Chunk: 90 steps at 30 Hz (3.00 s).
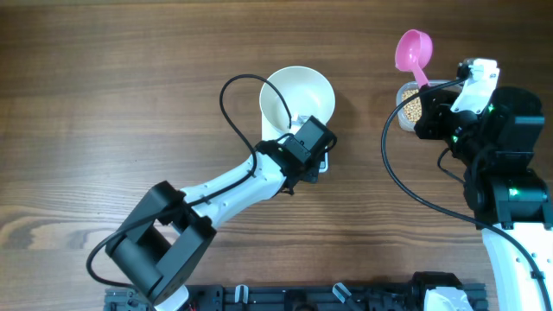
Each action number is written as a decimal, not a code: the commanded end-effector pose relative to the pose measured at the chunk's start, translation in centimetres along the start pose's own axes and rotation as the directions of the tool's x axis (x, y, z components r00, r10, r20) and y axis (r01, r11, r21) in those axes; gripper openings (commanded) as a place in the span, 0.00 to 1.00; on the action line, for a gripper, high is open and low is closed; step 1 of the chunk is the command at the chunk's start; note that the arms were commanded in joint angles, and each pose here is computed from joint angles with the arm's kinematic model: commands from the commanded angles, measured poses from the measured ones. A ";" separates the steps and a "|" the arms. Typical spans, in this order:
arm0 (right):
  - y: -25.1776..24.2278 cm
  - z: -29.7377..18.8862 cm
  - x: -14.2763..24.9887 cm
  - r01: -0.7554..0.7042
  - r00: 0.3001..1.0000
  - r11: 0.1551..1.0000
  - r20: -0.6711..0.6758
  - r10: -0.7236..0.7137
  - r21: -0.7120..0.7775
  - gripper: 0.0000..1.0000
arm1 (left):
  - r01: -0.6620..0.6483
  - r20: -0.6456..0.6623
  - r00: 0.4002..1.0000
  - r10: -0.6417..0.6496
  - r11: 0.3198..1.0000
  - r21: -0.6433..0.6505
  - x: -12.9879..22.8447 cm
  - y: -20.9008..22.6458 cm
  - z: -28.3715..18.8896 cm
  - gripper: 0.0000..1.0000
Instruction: Scoop item into bowl and weigh 150g on scale
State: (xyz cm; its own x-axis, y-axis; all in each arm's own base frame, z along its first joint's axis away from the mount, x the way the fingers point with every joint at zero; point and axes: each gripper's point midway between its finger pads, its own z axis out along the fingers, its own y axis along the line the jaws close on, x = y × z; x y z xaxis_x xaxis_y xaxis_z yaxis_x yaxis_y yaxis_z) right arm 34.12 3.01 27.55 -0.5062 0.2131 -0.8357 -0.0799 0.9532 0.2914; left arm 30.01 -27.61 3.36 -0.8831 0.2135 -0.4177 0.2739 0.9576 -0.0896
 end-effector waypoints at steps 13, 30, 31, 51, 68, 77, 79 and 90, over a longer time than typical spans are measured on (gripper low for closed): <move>0.4 -0.2 -0.6 0.019 1.000 1.000 0.015 -0.019 -0.017 0.04 | -0.019 0.008 1.000 0.019 0.999 -0.050 0.3 0.6 3.2 0.04; 0.5 -0.2 -0.6 0.020 1.000 1.000 0.014 -0.019 -0.024 0.04 | -0.015 0.039 0.999 0.019 0.993 -0.114 -0.2 1.7 3.3 0.04; 0.5 -0.2 -0.6 0.019 1.000 1.000 0.014 -0.019 -0.024 0.04 | -0.014 0.040 0.999 0.019 0.993 -0.114 -0.2 1.7 3.3 0.04; 0.5 -0.2 -0.6 0.020 1.000 1.000 0.014 -0.019 -0.024 0.04 | -0.014 -0.024 1.000 0.011 0.989 -0.149 1.7 2.4 5.2 0.04; 0.5 -0.2 -0.6 0.020 1.000 1.000 0.014 -0.019 -0.024 0.04 | -0.024 -0.085 0.996 0.009 0.984 -0.174 3.9 3.4 5.9 0.04; 0.7 -0.2 -0.6 0.020 1.000 0.999 0.012 -0.019 -0.036 0.04 | -0.036 -0.146 0.989 0.006 0.978 -0.208 5.9 4.0 7.1 0.04; 0.7 -0.2 -0.6 0.020 1.000 0.999 0.013 -0.020 -0.036 0.04 | -0.048 -0.162 0.987 0.013 0.976 -0.213 6.4 4.0 7.3 0.04; 0.8 -0.2 -0.8 0.022 1.000 0.999 0.019 -0.022 -0.040 0.04 | -0.098 -0.225 0.974 0.036 0.958 -0.271 8.3 5.1 7.3 0.04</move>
State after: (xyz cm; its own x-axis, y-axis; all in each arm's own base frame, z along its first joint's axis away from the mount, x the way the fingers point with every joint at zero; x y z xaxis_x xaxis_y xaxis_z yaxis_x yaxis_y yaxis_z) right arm 34.15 3.33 27.73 -0.5038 0.2120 -0.8374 -0.0983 0.9491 0.2994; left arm 31.80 -27.52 0.76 -0.8577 0.2283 -0.4606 0.2260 0.9722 0.0610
